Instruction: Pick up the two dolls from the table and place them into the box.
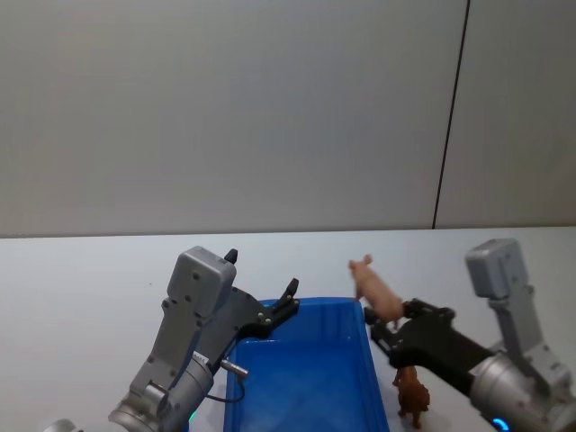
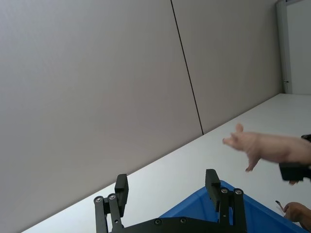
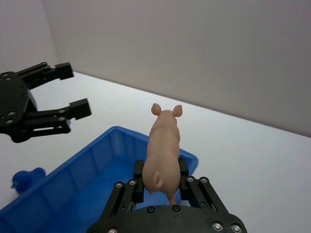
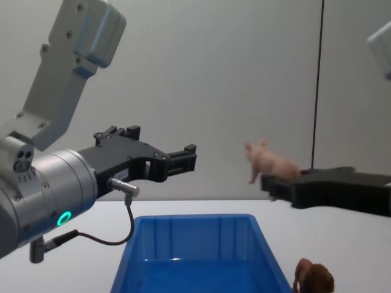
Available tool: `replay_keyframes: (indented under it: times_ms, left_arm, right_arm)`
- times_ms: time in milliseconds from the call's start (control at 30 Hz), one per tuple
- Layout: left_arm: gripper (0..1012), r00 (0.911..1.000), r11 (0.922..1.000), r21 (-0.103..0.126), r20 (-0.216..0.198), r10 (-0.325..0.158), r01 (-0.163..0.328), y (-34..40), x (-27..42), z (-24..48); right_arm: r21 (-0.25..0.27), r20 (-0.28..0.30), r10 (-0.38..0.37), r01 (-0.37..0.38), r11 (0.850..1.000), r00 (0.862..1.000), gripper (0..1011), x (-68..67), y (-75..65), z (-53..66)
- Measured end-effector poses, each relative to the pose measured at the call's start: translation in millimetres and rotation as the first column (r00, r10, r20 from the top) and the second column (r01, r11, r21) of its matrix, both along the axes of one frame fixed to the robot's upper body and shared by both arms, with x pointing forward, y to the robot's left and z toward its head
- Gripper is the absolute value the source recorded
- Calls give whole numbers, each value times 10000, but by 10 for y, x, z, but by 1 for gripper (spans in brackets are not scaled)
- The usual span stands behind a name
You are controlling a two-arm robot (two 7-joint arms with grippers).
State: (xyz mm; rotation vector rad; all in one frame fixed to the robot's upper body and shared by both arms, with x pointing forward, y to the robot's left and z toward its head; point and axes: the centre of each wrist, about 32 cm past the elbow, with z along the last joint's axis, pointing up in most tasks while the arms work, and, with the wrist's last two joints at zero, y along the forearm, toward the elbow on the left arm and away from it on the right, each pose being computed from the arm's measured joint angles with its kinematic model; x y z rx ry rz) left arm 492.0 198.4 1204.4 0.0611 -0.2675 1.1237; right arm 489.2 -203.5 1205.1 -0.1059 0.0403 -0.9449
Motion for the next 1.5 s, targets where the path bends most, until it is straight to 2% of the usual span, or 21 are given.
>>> replay_keyframes:
  times_ms: [133, 400, 467, 567, 600, 800, 1100, 1500]
  left_arm:
    - [1002, 10000, 10000, 0, 0, 0, 0, 0, 0, 0]
    - [1002, 10000, 10000, 0, 0, 0, 0, 0, 0, 0]
    - [1002, 10000, 10000, 0, 0, 0, 0, 0, 0, 0]
    - [1002, 10000, 10000, 0, 0, 0, 0, 0, 0, 0]
    - [1002, 10000, 10000, 0, 1, 0, 0, 0, 0, 0]
    - [1002, 10000, 10000, 0, 0, -1, 1, 0, 0, 0]
    - [1002, 10000, 10000, 0, 0, 0, 0, 0, 0, 0]
    - [1002, 10000, 10000, 0, 0, 0, 0, 0, 0, 0]
  right_arm:
    - [84, -335, 400, -398, 9992, 9986, 424, 49, 96, -7]
    - [159, -751, 1010, -1001, 9949, 9920, 688, 102, 241, -33]
    - [157, -769, 1078, -1069, 9941, 9912, 765, 106, 256, -37]
    - [148, -774, 1111, -1103, 9938, 9908, 821, 105, 263, -39]
    - [144, -765, 1113, -1106, 9938, 9908, 873, 105, 263, -40]
    - [92, -646, 933, -929, 9956, 9935, 1001, 59, 213, -46]
    - [89, -567, 301, -296, 9995, 9979, 1001, -85, 58, -81]
    - [-132, -864, -300, 290, 9995, 9958, 1001, -322, -119, -191]
